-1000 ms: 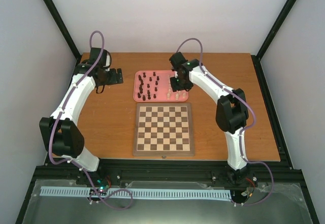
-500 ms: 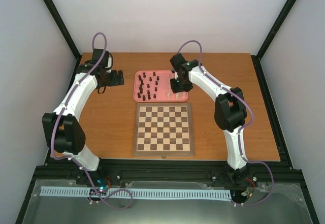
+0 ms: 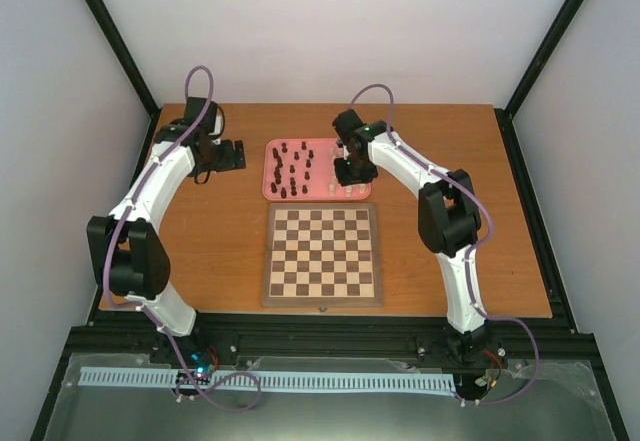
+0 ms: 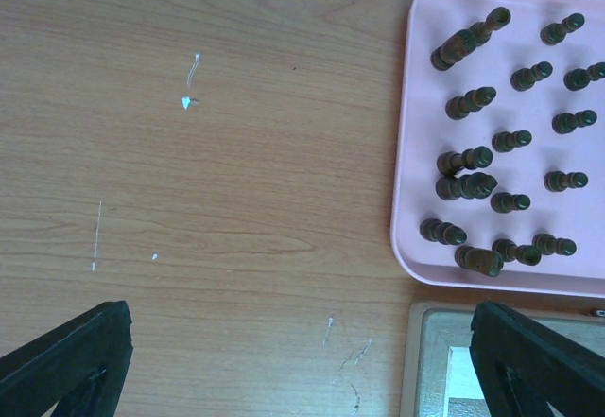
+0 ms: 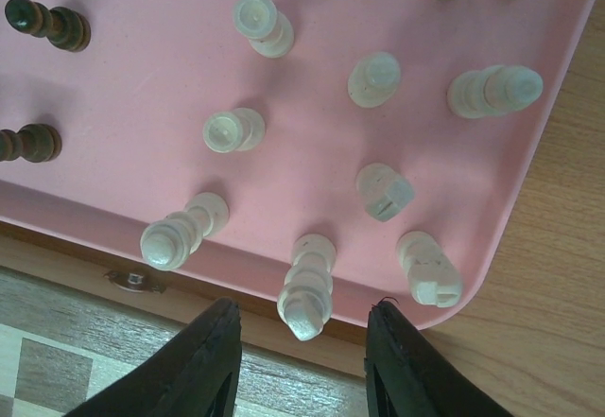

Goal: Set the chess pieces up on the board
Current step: Pick up the chess piece from the storage box.

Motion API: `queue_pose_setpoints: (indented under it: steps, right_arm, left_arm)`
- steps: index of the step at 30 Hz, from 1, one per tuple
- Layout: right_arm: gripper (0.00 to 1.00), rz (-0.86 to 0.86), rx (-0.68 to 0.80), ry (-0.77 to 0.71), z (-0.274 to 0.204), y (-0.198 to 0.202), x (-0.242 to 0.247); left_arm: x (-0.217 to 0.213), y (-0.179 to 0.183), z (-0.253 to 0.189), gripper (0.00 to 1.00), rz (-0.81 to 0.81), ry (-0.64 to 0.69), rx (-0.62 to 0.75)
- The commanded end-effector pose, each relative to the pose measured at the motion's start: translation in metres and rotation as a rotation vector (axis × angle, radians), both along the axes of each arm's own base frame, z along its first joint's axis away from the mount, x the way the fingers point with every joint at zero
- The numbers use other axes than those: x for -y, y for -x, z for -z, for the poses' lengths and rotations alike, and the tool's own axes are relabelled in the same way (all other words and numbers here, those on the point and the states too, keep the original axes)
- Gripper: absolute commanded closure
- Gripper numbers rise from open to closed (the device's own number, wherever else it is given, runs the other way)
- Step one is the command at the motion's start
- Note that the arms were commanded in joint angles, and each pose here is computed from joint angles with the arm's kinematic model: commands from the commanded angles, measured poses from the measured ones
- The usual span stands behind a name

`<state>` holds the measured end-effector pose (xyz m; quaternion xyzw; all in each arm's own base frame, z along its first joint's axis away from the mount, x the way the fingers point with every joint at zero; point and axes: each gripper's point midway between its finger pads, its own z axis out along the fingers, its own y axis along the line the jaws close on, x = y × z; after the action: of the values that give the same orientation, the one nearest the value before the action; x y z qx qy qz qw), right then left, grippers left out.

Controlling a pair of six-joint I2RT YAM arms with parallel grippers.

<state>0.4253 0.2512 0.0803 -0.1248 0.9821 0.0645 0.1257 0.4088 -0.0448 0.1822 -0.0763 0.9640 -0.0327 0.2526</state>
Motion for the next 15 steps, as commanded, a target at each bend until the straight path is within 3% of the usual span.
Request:
queue_pose_setpoints:
  steps: [1, 15]
  right_arm:
    - [0.63, 0.012, 0.01, -0.001, 0.003, -0.005, -0.003]
    - [0.69, 0.012, -0.031, -0.006, 0.016, 0.003, -0.003]
  left_arm:
    - [0.004, -0.006, -0.005, 0.0, 0.016, 0.005, 0.01]
    - [0.002, -0.004, -0.004, 0.0, 0.015, -0.002, 0.008]
